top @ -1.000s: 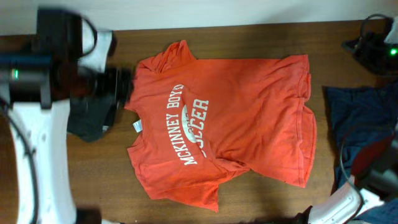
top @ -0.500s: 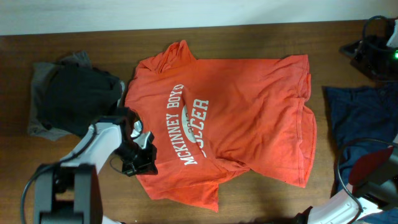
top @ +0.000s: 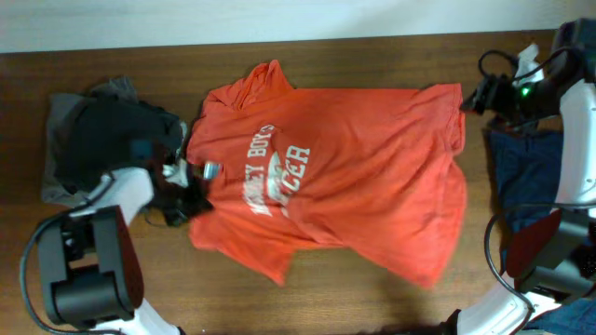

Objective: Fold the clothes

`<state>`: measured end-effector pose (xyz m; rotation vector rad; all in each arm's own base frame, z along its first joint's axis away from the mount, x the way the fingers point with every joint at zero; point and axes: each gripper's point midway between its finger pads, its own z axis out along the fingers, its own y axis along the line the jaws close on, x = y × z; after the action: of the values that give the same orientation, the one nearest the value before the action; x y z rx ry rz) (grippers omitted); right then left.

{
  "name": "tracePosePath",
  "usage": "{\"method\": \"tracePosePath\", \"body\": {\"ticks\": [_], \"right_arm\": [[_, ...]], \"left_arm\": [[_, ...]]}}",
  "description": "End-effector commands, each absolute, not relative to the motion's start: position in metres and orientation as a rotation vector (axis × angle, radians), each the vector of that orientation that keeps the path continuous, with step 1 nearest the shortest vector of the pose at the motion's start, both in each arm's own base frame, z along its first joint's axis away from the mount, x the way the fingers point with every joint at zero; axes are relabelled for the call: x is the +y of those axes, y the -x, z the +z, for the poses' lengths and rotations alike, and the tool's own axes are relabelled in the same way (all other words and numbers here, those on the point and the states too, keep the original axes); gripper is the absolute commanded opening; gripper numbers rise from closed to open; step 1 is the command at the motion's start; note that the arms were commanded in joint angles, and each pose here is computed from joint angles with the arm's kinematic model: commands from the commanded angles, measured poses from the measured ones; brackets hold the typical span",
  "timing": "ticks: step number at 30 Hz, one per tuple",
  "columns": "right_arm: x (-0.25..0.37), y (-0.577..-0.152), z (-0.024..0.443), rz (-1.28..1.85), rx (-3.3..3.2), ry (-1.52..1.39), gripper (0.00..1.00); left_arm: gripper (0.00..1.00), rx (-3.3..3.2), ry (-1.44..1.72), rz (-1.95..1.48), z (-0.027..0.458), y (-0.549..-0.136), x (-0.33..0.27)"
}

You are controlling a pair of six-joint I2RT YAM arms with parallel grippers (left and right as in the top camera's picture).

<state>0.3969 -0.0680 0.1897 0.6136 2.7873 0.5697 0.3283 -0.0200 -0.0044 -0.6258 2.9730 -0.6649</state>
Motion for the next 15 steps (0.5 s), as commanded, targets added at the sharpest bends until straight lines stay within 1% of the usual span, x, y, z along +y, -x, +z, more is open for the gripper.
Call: {"method": "tracePosePath", "body": {"ticks": [1, 3, 5, 6, 9, 12, 15], "right_arm": [[-0.063, -0.375, 0.139, 0.56, 2.925, -0.679, 0.72], [-0.054, -0.358, 0.113, 0.586, 3.003, -0.656, 0.72], [-0.042, -0.342, 0.091, 0.62, 3.066, -0.642, 0.72], [-0.022, -0.318, 0.061, 0.667, 3.151, -0.604, 0.64], [-0.002, -0.298, 0.038, 0.7, 3.216, -0.512, 0.54], [0.002, -0.29, 0.022, 0.694, 3.225, -0.512, 0.54], [-0.004, -0.289, 0.011, 0.615, 3.222, -0.538, 0.54]], "left_arm": [[0.0, 2.951, 0.631, -0.325, -0.01, -0.352, 0.034], [0.01, 2.93, 0.608, -0.323, -0.002, -0.363, 0.034], [0.0, 2.934, 0.597, -0.323, 0.0, -0.364, 0.031], [0.0, 2.955, 0.602, -0.324, -0.001, -0.359, 0.03], [0.01, 2.968, 0.591, -0.325, -0.001, -0.356, 0.029], [0.01, 2.974, 0.573, -0.324, -0.001, -0.355, 0.029], [0.01, 2.982, 0.576, -0.325, -0.002, -0.353, 0.029]]}}
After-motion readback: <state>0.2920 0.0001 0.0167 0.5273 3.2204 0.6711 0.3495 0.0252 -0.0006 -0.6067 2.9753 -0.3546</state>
